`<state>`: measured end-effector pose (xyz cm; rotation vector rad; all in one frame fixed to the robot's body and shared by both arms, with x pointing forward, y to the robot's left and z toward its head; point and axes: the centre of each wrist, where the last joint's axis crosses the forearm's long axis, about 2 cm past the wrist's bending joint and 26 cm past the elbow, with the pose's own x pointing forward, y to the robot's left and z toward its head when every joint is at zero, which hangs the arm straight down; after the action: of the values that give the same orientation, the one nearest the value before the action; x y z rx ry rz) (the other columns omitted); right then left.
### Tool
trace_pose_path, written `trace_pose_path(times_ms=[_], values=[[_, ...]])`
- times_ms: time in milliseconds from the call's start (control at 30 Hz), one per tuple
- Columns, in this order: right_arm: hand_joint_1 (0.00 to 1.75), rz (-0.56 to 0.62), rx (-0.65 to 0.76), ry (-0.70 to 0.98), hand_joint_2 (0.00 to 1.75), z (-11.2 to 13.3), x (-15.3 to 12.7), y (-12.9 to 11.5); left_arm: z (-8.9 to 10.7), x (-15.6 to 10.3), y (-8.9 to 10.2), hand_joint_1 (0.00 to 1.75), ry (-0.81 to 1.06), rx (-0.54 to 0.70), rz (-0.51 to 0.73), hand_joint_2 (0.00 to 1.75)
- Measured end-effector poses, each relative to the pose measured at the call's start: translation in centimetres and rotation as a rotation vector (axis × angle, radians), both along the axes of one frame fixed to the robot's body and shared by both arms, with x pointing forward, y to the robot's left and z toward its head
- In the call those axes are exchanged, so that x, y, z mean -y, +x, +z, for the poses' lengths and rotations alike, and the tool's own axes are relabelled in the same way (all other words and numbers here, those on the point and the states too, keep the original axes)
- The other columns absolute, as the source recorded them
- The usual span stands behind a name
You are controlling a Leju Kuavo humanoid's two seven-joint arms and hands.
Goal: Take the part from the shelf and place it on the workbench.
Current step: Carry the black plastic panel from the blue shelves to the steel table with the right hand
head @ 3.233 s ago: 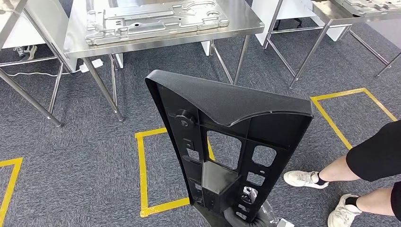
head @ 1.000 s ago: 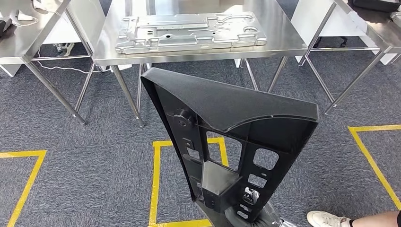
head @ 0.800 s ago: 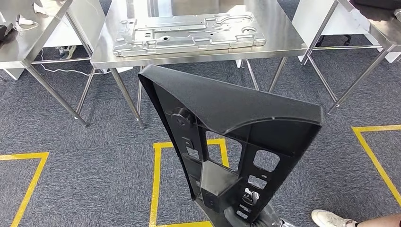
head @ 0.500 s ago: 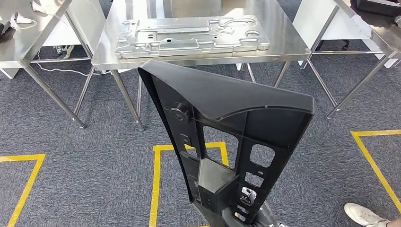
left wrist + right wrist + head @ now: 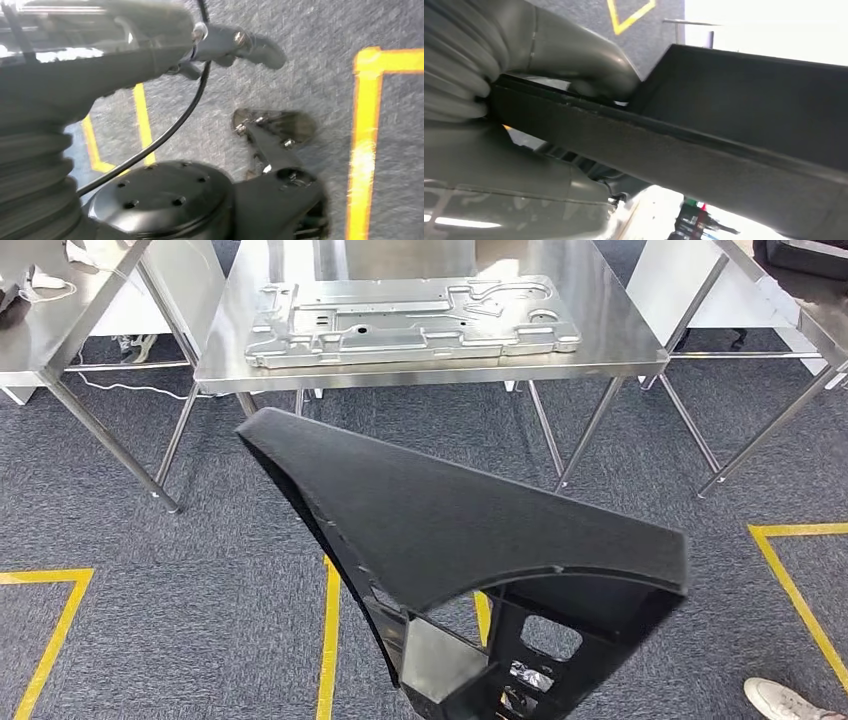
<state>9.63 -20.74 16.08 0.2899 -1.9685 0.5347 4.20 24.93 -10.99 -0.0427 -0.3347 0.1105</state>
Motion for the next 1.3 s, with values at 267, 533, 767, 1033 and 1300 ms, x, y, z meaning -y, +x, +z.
trace_pose_path(times_ms=[267,533,767,1033,1300], values=[[1.75,0.101,0.014,0.048,1.75,0.0,-0.2,1.3,0.0,0.0,-0.1,0.00,0.007,0.001,0.046,1.75],[1.75,0.162,0.020,0.056,1.75,-1.1,0.6,2.2,0.0,0.0,-0.2,0.00,0.014,0.020,0.078,1.75],[1.75,0.107,0.041,0.001,1.75,-1.6,2.3,3.0,0.0,-0.2,-0.3,0.00,0.016,0.027,0.104,1.75],[1.75,-0.004,0.012,-0.065,1.75,-2.3,6.6,3.3,-0.1,-0.4,-0.3,0.00,0.016,0.031,0.090,1.75],[1.75,-0.068,-0.008,-0.112,1.75,-2.5,8.5,2.3,-0.1,-0.7,-0.4,0.00,0.023,0.032,0.080,1.75]])
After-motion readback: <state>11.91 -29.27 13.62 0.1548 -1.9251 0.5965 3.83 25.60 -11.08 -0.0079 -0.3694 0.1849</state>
